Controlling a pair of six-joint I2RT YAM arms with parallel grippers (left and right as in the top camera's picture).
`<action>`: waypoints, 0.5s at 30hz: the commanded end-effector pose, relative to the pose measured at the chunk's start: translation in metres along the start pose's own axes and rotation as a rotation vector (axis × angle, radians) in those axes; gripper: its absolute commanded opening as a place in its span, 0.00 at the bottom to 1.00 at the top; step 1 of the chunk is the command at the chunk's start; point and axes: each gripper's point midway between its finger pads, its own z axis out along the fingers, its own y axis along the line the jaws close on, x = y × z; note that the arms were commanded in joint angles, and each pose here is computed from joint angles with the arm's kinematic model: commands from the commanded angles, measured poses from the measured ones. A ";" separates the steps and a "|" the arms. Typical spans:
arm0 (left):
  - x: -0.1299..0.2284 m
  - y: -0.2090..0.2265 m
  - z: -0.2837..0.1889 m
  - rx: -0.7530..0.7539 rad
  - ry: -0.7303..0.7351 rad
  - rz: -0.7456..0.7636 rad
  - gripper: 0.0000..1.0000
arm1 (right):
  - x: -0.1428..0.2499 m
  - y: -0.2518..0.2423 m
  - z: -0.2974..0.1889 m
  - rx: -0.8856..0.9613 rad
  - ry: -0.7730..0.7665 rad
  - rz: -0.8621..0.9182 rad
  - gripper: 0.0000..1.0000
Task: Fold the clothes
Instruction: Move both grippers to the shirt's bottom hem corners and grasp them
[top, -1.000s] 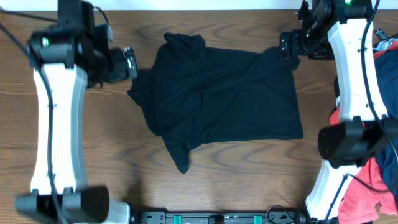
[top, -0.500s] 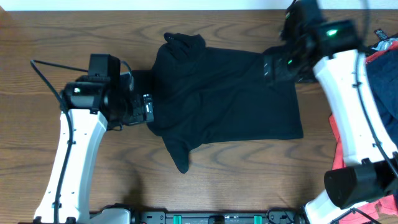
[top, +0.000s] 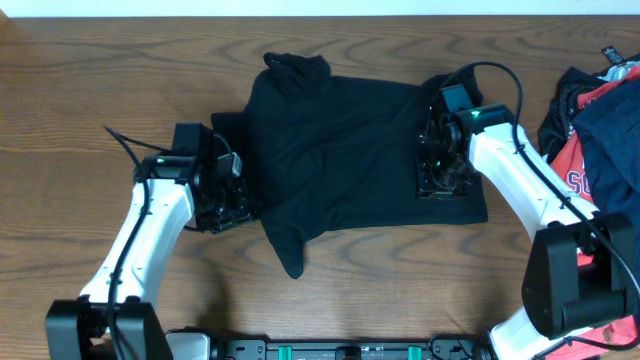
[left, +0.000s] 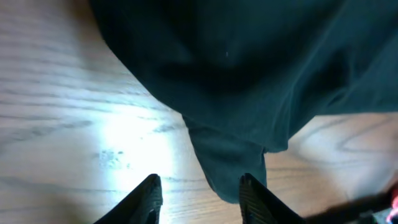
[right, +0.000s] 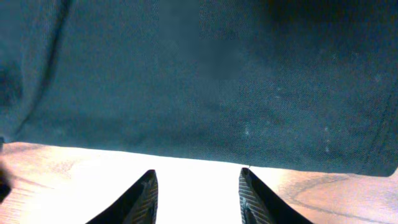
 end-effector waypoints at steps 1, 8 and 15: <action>0.010 -0.004 0.011 0.048 0.061 -0.033 0.46 | -0.002 0.006 -0.009 -0.025 -0.041 -0.008 0.40; 0.020 0.000 0.023 0.062 0.102 -0.052 0.65 | -0.005 0.008 -0.002 -0.041 -0.058 -0.011 0.45; 0.001 -0.002 0.030 0.078 0.038 -0.098 0.66 | -0.006 0.006 0.012 -0.045 -0.076 -0.009 0.42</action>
